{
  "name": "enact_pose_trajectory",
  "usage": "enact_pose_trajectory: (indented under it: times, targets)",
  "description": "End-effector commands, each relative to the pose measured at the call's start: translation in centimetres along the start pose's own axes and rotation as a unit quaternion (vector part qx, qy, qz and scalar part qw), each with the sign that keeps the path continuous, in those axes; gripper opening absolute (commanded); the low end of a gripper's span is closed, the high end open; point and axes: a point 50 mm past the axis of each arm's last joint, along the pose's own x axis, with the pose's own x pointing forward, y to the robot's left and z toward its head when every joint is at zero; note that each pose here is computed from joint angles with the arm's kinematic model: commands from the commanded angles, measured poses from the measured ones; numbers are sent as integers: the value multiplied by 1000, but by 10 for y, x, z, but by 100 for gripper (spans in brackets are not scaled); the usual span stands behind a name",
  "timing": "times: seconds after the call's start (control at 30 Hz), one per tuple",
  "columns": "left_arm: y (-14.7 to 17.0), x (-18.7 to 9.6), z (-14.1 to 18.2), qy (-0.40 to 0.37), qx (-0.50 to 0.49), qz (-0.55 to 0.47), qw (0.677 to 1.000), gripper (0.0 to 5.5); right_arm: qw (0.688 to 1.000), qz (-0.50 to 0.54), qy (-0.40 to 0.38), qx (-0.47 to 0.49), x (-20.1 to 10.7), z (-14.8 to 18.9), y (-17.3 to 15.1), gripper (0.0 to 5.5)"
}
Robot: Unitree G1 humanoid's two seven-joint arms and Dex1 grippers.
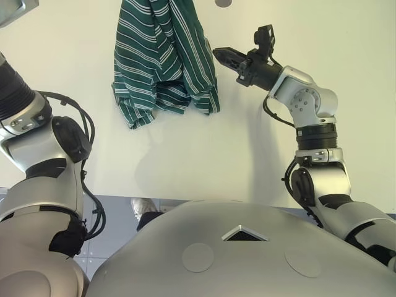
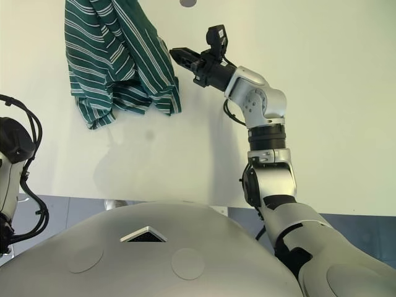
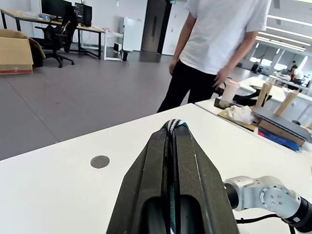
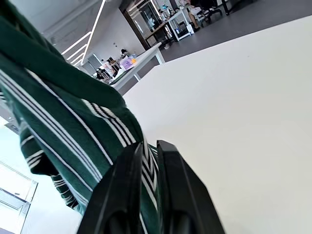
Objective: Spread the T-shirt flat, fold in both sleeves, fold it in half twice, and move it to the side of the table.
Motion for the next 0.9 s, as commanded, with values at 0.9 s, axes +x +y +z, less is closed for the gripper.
enact_pose_trajectory:
  times: [0.9]
  targets:
    - [8, -23, -4, -5, -20, -40, 999, 0, 998, 31, 12, 47, 1, -5, -8, 130]
